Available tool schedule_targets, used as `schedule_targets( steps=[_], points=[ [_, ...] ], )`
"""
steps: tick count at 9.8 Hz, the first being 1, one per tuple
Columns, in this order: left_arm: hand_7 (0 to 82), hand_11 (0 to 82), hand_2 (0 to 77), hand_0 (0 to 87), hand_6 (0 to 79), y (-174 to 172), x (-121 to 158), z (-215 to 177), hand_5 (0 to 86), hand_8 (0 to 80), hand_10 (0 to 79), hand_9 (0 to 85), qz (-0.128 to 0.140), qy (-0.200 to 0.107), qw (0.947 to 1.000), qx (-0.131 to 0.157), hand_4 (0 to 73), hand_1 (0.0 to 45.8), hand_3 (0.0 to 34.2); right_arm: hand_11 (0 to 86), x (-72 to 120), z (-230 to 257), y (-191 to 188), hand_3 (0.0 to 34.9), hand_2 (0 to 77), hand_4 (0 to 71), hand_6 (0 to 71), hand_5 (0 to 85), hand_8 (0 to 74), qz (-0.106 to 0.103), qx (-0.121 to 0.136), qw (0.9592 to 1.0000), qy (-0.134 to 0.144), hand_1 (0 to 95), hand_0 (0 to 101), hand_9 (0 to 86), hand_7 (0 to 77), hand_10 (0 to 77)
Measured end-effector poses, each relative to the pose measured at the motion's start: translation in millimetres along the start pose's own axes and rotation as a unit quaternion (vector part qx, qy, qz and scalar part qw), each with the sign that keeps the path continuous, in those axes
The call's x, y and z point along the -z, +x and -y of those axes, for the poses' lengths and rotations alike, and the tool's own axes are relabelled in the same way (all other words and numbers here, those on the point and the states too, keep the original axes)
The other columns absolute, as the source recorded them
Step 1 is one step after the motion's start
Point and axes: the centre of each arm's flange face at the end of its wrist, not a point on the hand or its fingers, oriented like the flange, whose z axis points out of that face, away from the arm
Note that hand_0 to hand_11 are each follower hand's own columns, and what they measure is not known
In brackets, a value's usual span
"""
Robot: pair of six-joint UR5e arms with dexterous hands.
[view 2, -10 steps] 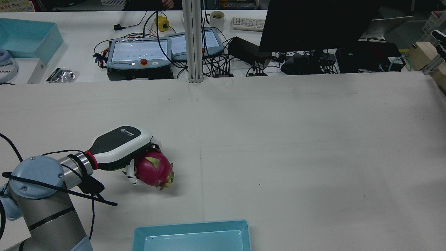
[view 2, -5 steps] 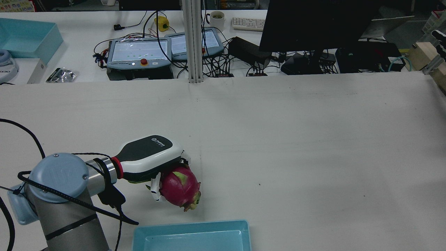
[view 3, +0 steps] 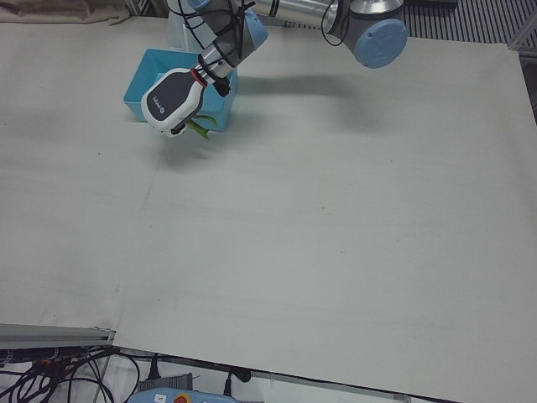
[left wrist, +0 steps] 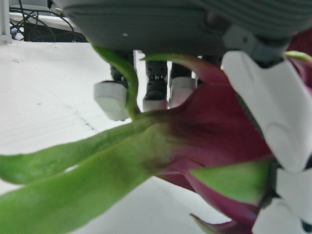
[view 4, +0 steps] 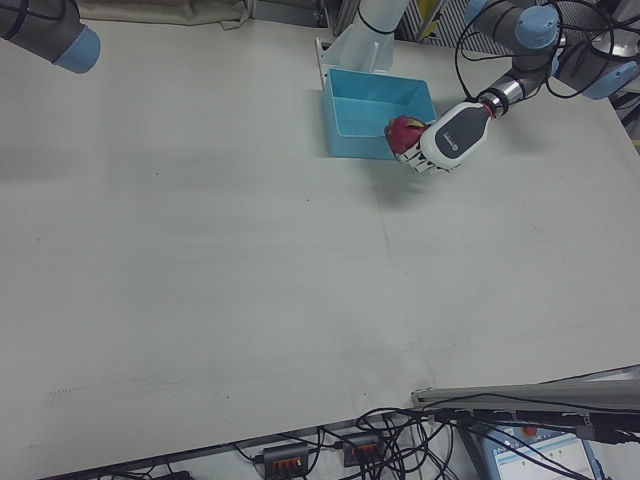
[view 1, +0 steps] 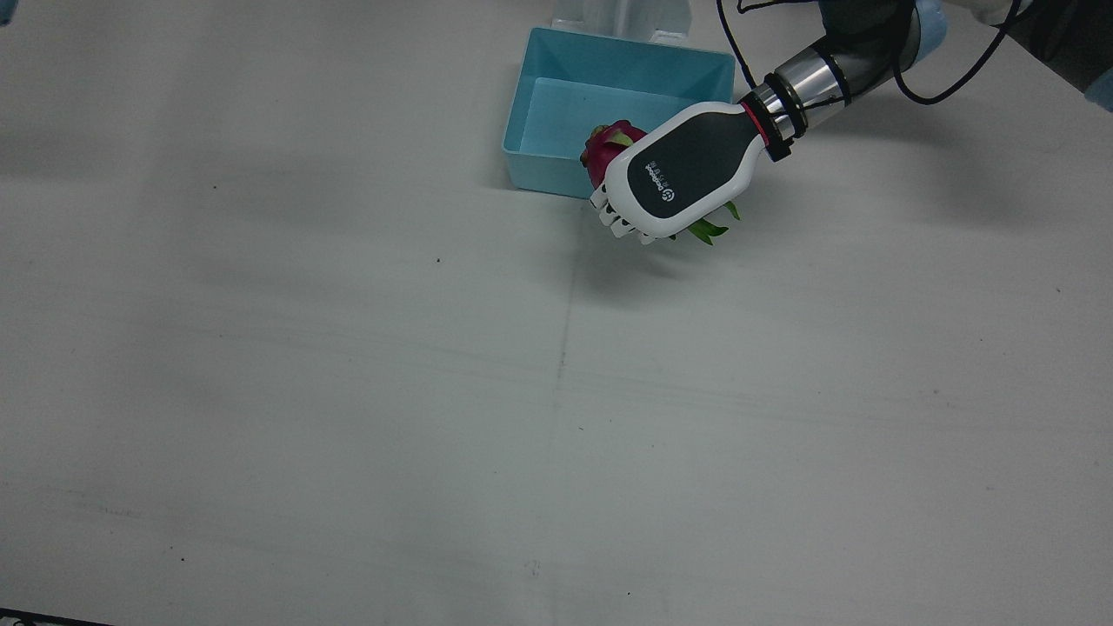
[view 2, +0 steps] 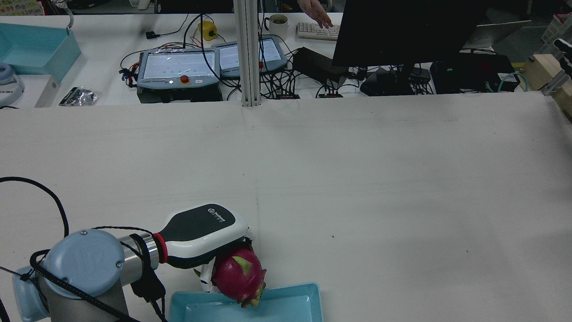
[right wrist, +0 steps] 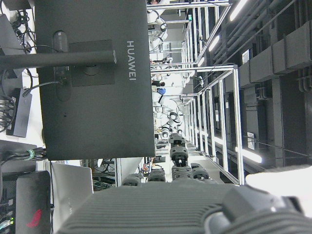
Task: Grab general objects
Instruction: 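Carry the dragon fruit with the left hand over the blue tray, then lower the fruit into the tray and open the left hand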
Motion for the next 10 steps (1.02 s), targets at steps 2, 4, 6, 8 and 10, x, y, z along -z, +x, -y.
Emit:
schedule_targets(
  steps=[2, 4, 6, 8, 10],
  points=[
    [78.0, 70.4, 39.8, 47.4, 61.1, 4.9, 3.3, -3.8, 37.6, 54.5, 70.4, 70.4, 0.002, -0.014, 0.9999, -0.001, 42.0, 0.0, 0.0, 1.1, -0.1, -0.1, 0.0, 0.0, 1.6, 0.0, 0.0, 0.0, 0.0, 0.000, 0.000, 1.0000, 0.000, 6.5, 0, 1.1, 0.0, 0.0],
    [77.4, 69.8, 40.4, 46.9, 60.0, 17.4, 4.8, -2.9, 39.3, 53.5, 69.8, 70.4, 0.000, -0.031, 0.9995, 0.000, 41.5, 0.0, 0.0, 0.5, -0.2, -0.2, 0.0, 0.0, 1.6, 0.0, 0.0, 0.0, 0.0, 0.000, 0.000, 1.0000, 0.000, 6.5, 0, 1.1, 0.0, 0.0],
    [77.4, 69.8, 40.4, 46.5, 60.0, 31.6, 1.3, -2.9, 39.3, 53.5, 70.4, 70.4, -0.007, -0.039, 0.9992, 0.003, 41.5, 0.0, 0.0, 0.5, -0.1, -0.2, 0.1, 0.0, 1.6, 0.0, 0.0, 0.0, 0.0, 0.000, 0.000, 1.0000, 0.000, 6.5, 0, 1.1, 0.0, 0.0],
    [77.4, 69.8, 39.8, 46.7, 60.5, 49.7, -3.2, -2.0, 39.3, 53.5, 70.4, 70.4, -0.016, -0.046, 0.9988, 0.006, 41.5, 0.0, 0.0, 1.1, -0.1, -0.1, 0.2, 0.0, 1.6, 0.0, 0.0, 0.0, 0.0, 0.000, 0.000, 1.0000, 0.000, 6.5, 0, 1.1, 0.0, 0.0],
    [76.9, 69.8, 40.4, 46.8, 61.1, 59.4, -3.0, -0.4, 39.3, 53.5, 70.4, 70.4, -0.022, -0.064, 0.9977, 0.007, 41.5, 0.0, 0.0, 1.1, 0.0, 0.0, 0.2, 0.0, 1.6, 0.0, 0.0, 0.0, 0.0, 0.000, 0.000, 1.0000, 0.000, 6.5, 0, 1.1, 0.0, 0.0]
  ],
)
